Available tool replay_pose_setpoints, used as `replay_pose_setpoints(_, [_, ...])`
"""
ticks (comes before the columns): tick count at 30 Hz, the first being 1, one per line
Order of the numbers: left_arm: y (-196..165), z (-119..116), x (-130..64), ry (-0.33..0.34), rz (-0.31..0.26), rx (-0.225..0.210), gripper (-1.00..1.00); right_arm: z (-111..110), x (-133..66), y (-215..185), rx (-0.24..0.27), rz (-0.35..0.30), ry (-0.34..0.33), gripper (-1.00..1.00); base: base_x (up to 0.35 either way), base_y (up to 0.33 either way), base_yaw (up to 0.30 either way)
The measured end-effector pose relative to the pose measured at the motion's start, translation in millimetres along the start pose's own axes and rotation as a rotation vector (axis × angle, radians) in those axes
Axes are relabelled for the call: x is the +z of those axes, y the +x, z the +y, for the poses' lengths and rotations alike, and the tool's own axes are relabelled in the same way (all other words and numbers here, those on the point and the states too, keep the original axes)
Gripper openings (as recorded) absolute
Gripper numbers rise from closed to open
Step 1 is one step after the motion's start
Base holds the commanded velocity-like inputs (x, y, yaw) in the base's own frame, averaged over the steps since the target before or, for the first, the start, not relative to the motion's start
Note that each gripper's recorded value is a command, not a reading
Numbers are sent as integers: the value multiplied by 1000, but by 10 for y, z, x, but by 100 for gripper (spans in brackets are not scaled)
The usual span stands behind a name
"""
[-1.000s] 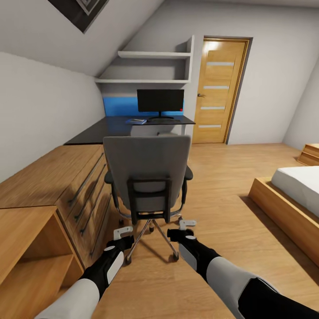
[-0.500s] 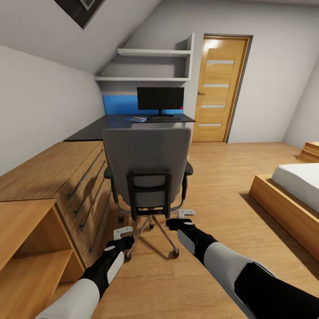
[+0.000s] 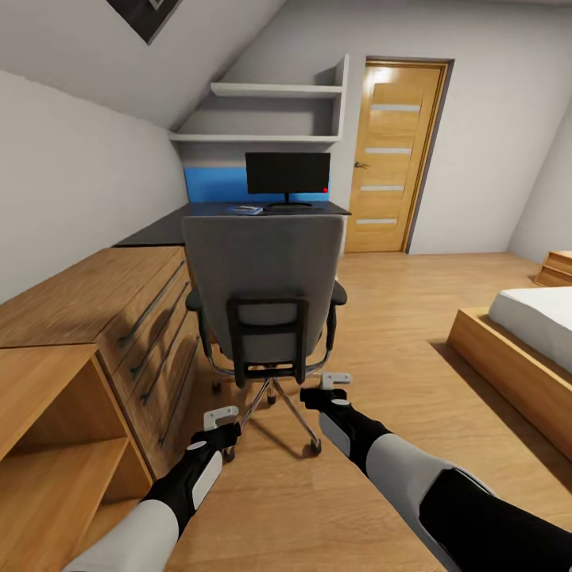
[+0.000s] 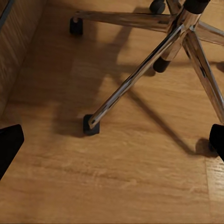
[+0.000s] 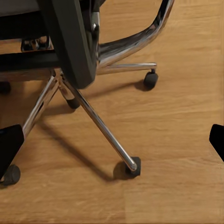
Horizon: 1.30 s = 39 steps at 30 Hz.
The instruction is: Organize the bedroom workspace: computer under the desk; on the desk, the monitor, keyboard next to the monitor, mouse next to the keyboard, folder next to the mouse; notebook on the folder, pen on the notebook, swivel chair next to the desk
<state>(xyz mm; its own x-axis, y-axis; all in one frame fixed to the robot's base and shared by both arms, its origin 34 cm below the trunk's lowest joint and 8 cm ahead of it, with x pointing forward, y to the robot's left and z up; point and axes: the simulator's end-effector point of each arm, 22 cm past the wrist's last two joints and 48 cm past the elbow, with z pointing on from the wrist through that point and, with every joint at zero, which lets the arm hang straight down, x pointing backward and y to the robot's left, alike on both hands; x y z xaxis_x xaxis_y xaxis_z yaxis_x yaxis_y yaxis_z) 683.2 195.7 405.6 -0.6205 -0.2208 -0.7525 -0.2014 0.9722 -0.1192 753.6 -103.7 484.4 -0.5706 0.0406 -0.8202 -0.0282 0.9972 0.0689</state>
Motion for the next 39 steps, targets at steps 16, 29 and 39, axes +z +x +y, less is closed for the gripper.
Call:
replay_pose_setpoints(16, [212,61,162,-3,-38,-9,100,50,77,161,-57,-195,-33,100,0,0,0])
replay_pose_setpoints(29, [-113,-32,204,21,-98,-29,100,67,183,342,-55,-197,-47,100,0,0,0])
replay_pose_setpoints(39, [151,47,247,4,-42,-13,100,72,182,341,-57,-198,-49,100,0,0,0])
